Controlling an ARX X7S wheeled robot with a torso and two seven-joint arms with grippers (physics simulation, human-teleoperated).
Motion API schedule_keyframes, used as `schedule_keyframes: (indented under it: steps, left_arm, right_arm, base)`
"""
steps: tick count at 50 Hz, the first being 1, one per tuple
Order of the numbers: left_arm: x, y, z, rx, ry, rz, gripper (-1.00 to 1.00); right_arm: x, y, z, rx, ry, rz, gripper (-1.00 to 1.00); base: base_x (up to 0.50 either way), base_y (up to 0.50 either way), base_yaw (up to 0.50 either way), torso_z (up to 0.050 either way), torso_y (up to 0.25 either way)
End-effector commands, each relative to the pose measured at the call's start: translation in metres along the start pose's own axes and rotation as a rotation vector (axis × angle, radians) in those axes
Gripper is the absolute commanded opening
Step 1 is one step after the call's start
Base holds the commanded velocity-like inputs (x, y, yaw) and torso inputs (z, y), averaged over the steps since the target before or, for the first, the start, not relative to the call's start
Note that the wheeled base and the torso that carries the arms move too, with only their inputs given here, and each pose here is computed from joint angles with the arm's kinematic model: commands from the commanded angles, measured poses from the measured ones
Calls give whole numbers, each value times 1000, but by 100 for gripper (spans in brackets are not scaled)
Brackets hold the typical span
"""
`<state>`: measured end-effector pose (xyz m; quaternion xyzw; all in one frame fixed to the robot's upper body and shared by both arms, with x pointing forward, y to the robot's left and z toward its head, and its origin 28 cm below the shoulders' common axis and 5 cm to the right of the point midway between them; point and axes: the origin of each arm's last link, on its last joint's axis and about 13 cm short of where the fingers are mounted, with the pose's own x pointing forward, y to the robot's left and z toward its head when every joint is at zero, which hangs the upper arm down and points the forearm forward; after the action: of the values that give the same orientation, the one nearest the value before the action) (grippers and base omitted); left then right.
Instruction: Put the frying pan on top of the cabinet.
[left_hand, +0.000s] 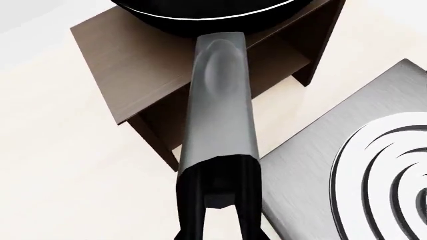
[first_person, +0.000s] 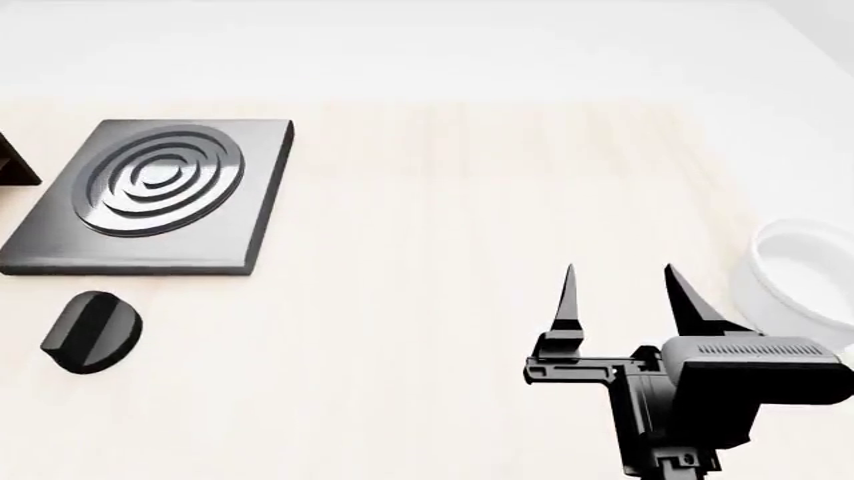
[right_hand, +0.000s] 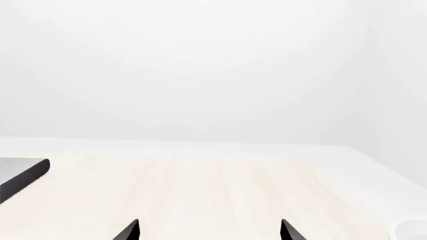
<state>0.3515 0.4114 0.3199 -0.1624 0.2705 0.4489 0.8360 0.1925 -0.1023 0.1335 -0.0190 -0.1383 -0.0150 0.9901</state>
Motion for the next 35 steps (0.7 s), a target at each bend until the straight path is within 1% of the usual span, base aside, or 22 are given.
schedule_keyframes:
  steps: [1,6,7,10,11,19,31,35]
  left_arm:
    - [2,6,5,8,-42,50,-100]
    - [2,7,4,3,-33,55,-100]
    - [2,6,6,-3,-53,31,100]
    - [1,6,7,-16,-63,22,100]
    - [1,6,7,-22,-52,14,100]
    - [-2,3,10,-4,-88,6,100]
    - [-5,1,11,5,-94,-26,100]
    - [-8,-3,12,19,-116,-71,100]
  right_arm:
    - [1,1,0,-3,-1,3,100]
    - [1,1,0,-4,0,4,100]
    - [1,1,0,-3,0,4,100]
    - [0,1,0,-2,0,4,100]
    - [0,1,0,-2,0,4,100]
    - [0,1,-1,0,2,6,100]
    - [-1,2,-1,2,2,10,100]
    - [-1,2,-1,1,1,10,100]
  base:
    - [0,0,0,0,0]
    - [2,2,1,0,0]
    - [0,3,0,0,0]
    - [0,0,0,0,44]
    - [0,0,0,0,250]
    - [0,0,0,0,250]
    - [0,0,0,0,250]
    - [0,0,0,0,250]
